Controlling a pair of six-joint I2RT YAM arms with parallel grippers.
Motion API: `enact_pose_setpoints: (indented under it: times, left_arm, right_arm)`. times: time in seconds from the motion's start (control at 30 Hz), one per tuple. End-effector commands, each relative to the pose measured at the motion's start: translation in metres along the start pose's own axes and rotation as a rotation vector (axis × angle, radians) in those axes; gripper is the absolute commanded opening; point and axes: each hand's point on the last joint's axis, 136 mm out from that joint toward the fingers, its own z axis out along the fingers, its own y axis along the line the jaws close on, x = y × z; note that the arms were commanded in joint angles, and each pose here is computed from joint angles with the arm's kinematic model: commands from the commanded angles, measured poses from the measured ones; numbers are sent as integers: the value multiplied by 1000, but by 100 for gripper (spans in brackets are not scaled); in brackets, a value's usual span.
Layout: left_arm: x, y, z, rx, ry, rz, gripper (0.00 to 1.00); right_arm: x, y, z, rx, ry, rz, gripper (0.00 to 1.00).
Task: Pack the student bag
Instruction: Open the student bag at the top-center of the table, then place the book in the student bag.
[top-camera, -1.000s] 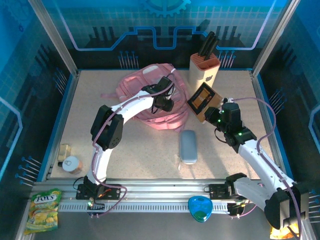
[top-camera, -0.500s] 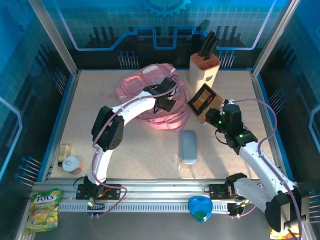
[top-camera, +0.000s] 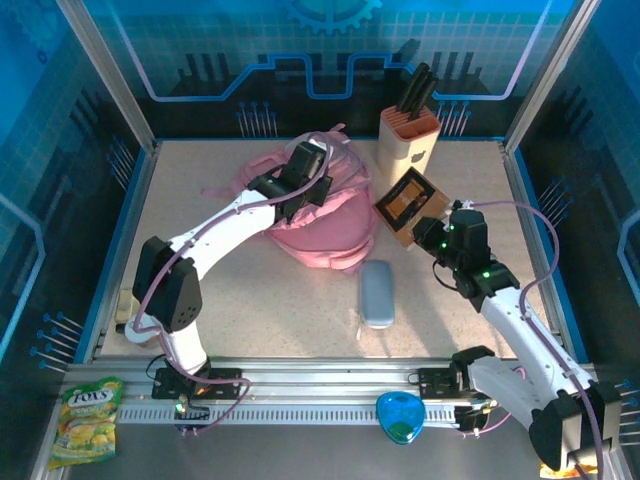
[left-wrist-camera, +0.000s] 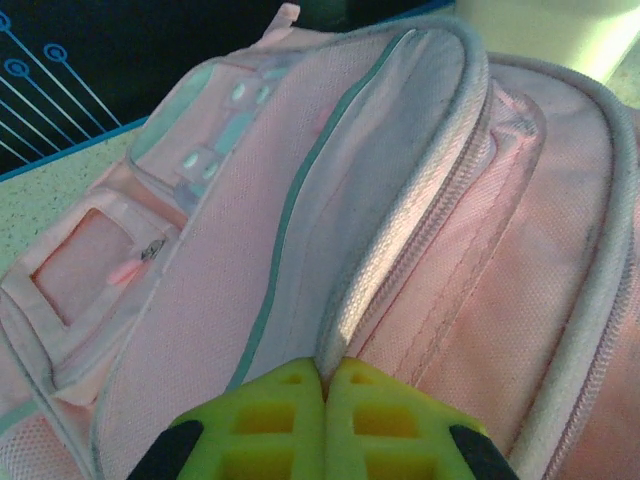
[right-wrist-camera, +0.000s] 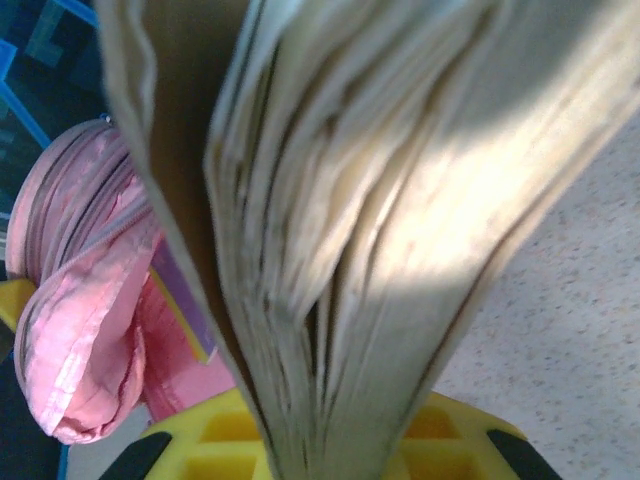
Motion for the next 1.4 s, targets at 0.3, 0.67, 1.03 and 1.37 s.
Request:
enact_pose_setpoints:
  times: [0.3,0.67,1.03,1.37]
  left_arm:
    - [-67,-1,-44,62,-210,-94,0]
    - [-67,2,-52,63,-214,-98,0]
    - [-67,10,-59,56,-219,-116,0]
    - [-61,14,-54,56,-199,-143,0]
  right_arm:
    - [35,93,39,-370,190,168,0]
    - [58,127,114,-377,222,251,0]
    - [101,131,211,-291,262,323,1]
    - [140,110,238,-194,370,345,38]
